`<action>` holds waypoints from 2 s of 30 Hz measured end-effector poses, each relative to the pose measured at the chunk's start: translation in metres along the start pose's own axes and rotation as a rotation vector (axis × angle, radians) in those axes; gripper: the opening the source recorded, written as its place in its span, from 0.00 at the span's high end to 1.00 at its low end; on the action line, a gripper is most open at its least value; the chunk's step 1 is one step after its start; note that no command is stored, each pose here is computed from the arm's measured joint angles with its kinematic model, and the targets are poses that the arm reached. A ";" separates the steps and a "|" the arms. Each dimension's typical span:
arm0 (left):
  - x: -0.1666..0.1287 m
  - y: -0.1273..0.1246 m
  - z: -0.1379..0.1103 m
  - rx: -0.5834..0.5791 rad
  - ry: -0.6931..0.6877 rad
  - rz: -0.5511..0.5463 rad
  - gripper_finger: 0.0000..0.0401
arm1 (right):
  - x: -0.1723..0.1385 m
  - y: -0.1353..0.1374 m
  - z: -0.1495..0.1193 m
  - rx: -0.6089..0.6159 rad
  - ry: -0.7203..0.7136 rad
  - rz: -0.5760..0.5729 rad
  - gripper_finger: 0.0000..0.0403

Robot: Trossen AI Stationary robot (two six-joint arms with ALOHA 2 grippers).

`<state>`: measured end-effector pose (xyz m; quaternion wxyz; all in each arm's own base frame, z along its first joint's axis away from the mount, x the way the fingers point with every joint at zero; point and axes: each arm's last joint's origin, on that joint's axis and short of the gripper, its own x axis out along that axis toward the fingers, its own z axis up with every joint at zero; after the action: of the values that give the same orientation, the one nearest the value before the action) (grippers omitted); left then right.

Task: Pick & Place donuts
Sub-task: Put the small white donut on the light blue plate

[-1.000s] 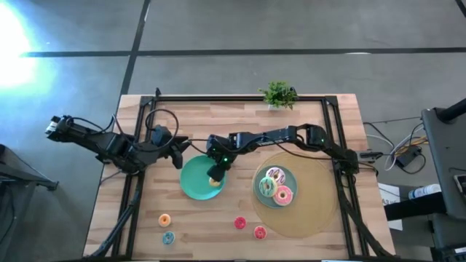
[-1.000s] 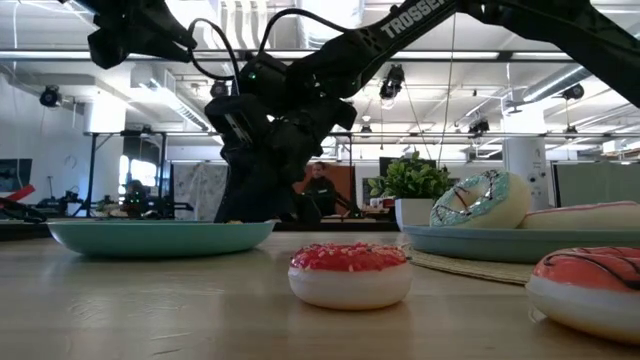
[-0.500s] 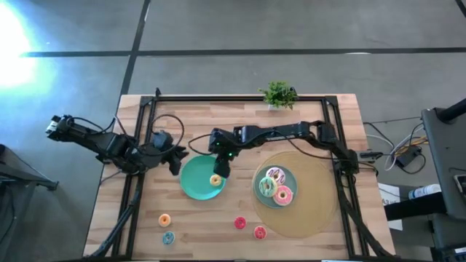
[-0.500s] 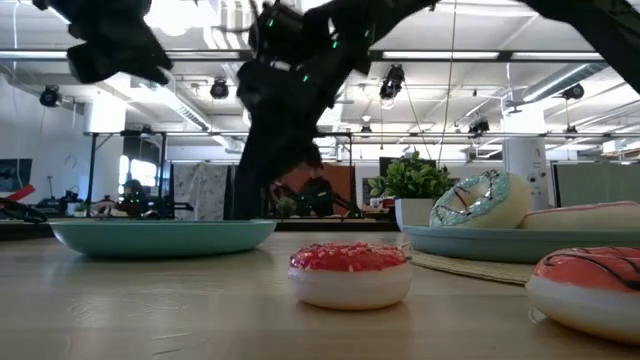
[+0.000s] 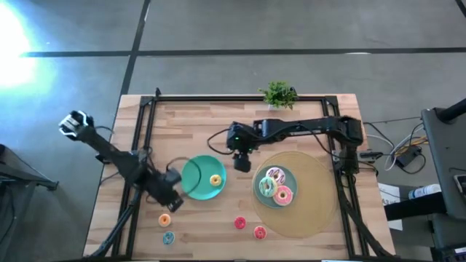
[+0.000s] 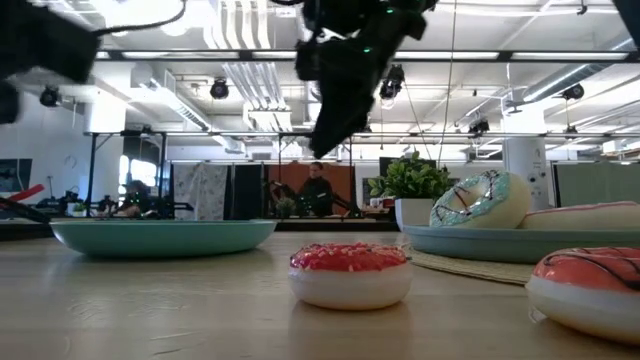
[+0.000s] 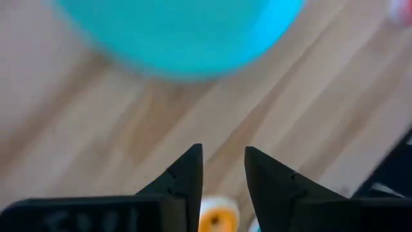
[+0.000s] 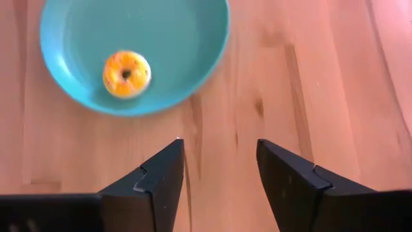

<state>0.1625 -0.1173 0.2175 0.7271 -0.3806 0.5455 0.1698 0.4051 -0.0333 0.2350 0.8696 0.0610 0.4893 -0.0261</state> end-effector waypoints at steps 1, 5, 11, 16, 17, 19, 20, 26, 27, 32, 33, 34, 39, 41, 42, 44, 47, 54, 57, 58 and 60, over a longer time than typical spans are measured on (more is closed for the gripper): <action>0.007 -0.002 -0.006 -0.034 0.033 0.028 0.78 | -0.003 0.000 -0.005 0.010 0.002 -0.012 0.54; 0.025 -0.013 -0.026 -0.185 0.113 0.102 0.80 | -0.015 -0.001 -0.022 0.049 -0.022 -0.036 0.55; 0.037 -0.041 -0.037 -0.324 0.169 0.147 0.82 | -0.018 -0.002 -0.037 0.113 -0.056 -0.034 0.55; 0.046 -0.060 -0.040 -0.398 0.219 0.257 0.86 | -0.016 -0.002 -0.041 0.118 -0.045 -0.033 0.54; 0.049 -0.062 -0.041 -0.415 0.229 0.276 0.87 | -0.016 -0.002 -0.041 0.117 -0.050 -0.032 0.54; 0.056 -0.066 -0.043 -0.442 0.245 0.301 0.89 | -0.016 -0.002 -0.040 0.114 -0.059 -0.030 0.54; 0.058 -0.067 -0.044 -0.456 0.246 0.319 0.90 | -0.016 -0.002 -0.040 0.112 -0.061 -0.029 0.54; 0.068 -0.071 -0.045 -0.498 0.228 0.357 0.91 | -0.016 -0.002 -0.037 0.077 -0.081 -0.028 0.54; 0.067 -0.073 -0.045 -0.500 0.225 0.362 0.91 | -0.016 -0.002 -0.037 0.073 -0.080 -0.028 0.54; 0.054 -0.078 -0.043 -0.489 0.173 0.403 0.88 | -0.016 -0.002 -0.038 0.072 -0.076 -0.027 0.54; 0.052 -0.079 -0.042 -0.482 0.168 0.410 0.86 | -0.016 -0.002 -0.038 0.072 -0.075 -0.027 0.54; 0.049 -0.080 -0.042 -0.473 0.167 0.417 0.83 | -0.016 -0.002 -0.038 0.072 -0.075 -0.026 0.54; 0.047 -0.080 -0.043 -0.448 0.207 0.433 0.70 | -0.016 -0.002 -0.038 0.065 -0.073 -0.026 0.54; 0.049 -0.080 -0.043 -0.459 0.209 0.441 0.67 | -0.015 -0.002 -0.039 0.063 -0.069 -0.026 0.54; 0.050 -0.080 -0.044 -0.466 0.209 0.448 0.67 | -0.015 -0.002 -0.040 0.061 -0.067 -0.027 0.54; 0.055 -0.081 -0.044 -0.475 0.214 0.456 0.67 | -0.014 -0.002 -0.041 0.058 -0.063 -0.028 0.54; 0.063 -0.084 -0.045 -0.479 0.222 0.443 0.68 | -0.012 -0.002 -0.044 0.058 -0.052 -0.029 0.54; 0.081 -0.078 -0.047 -0.483 0.213 0.546 0.72 | -0.009 -0.003 -0.047 0.039 -0.041 -0.031 0.54; 0.084 -0.077 -0.048 -0.481 0.220 0.568 0.74 | -0.009 -0.003 -0.047 0.035 -0.042 -0.031 0.54; 0.085 -0.077 -0.048 -0.479 0.220 0.570 0.75 | -0.009 -0.003 -0.047 0.032 -0.042 -0.031 0.54; 0.087 -0.077 -0.048 -0.475 0.220 0.575 0.76 | -0.009 -0.003 -0.047 0.032 -0.042 -0.031 0.54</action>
<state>0.2111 -0.2176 0.1599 0.4787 -0.3859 0.6502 0.4463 0.3600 -0.0302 0.2185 0.8782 0.0666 0.4711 -0.0487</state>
